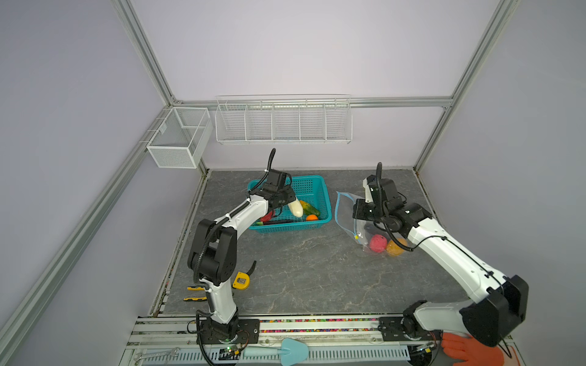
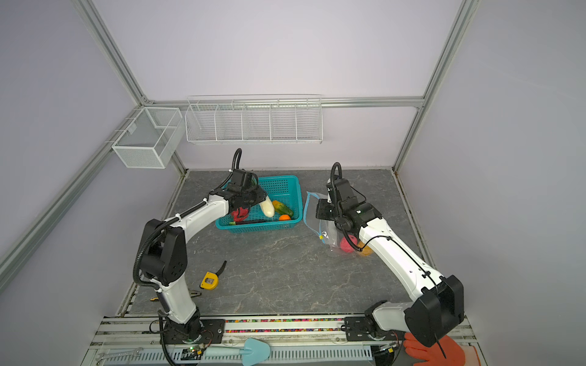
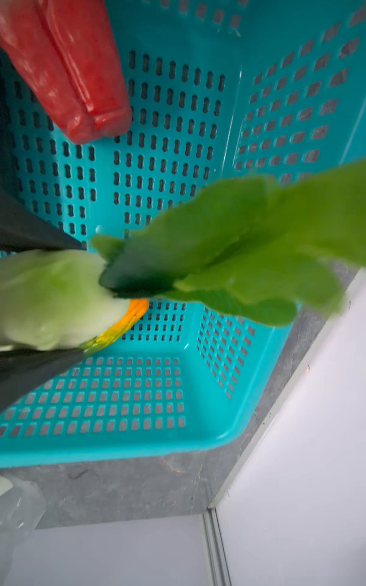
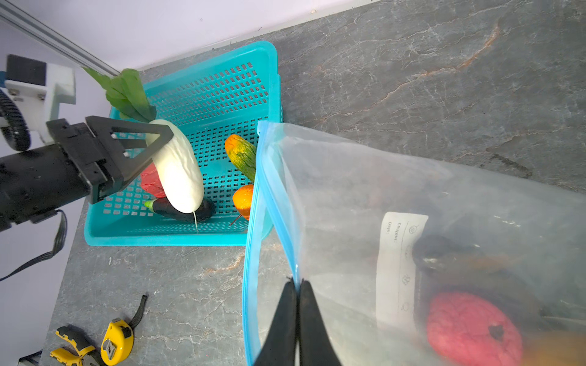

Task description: Place the food in the zip-top bag and seal the zipper

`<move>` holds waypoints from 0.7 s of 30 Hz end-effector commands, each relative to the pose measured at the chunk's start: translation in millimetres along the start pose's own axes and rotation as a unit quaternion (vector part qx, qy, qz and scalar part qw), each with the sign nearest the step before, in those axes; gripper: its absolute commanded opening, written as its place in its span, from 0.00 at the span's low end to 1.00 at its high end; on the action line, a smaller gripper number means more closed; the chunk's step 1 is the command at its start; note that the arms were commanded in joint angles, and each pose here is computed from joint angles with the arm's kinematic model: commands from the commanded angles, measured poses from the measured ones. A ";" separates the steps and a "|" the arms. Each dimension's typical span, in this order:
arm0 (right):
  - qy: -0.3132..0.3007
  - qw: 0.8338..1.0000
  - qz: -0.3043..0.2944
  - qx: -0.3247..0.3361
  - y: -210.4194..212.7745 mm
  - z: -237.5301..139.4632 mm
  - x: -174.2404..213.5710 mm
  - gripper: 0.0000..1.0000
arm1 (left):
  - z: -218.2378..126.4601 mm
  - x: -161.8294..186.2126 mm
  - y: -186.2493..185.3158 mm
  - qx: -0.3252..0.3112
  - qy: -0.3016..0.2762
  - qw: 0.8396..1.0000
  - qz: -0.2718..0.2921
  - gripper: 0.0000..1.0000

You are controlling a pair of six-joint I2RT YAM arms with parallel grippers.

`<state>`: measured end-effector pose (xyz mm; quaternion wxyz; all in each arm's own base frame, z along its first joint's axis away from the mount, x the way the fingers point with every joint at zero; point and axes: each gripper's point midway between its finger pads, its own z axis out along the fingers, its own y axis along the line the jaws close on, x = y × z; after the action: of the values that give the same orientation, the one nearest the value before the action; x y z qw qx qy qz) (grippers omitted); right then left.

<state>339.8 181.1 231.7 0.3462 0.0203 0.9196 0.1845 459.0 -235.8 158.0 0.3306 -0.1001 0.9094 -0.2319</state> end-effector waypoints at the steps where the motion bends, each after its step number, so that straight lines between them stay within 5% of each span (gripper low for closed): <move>1: -0.009 1.000 -0.001 -0.009 7.7 -7.1 -7.5 0.07 | -26.5 -19.5 -24.3 0.030 -0.050 0.998 0.001 0.32; 21: 0.004 0.998 0.040 -0.042 19.8 6.7 -4.1 0.07 | -84.3 -25.4 -84.7 0.125 -0.168 0.978 -0.004 0.30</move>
<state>342.9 191.8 234.5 0.3372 0.0361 0.9156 0.2161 428.0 -265.3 237.2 0.4460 -0.0902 0.8392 -0.2978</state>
